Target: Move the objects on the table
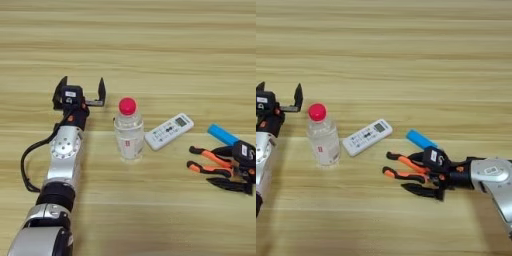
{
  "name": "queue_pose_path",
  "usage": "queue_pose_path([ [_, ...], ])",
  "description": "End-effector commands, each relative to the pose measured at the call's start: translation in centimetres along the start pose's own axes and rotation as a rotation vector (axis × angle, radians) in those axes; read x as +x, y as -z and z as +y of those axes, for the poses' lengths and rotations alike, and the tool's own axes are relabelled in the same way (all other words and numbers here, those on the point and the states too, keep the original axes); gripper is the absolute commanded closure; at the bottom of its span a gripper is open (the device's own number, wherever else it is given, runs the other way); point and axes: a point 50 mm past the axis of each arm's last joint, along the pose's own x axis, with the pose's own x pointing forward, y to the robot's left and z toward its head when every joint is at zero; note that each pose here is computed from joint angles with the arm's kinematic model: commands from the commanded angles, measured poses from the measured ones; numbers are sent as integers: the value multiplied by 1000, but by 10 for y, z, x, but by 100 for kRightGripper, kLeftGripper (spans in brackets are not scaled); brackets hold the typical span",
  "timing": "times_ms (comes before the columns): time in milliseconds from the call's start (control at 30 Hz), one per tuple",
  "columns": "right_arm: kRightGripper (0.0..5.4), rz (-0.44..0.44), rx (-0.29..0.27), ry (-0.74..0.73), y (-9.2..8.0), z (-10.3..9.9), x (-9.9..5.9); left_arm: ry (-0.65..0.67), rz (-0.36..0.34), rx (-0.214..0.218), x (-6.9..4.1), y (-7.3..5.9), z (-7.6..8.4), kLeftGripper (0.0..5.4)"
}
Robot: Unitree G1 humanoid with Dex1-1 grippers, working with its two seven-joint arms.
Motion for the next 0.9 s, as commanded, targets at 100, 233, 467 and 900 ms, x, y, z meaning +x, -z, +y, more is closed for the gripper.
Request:
queue_pose_path([
  [100,219,-5,44,-28,2,3,5,3,-13,6,1,-2,0,0],
  [233,238,-20,50,-33,1,3,5,3,-13,5,1,-2,0,0],
  [467,251,-134,2,-8,-20,-1,7,3,-11,5,2,-1,0,0],
  [900,285,-414,29,258,-78,-36,3,2,-11,4,2,0,0,0],
])
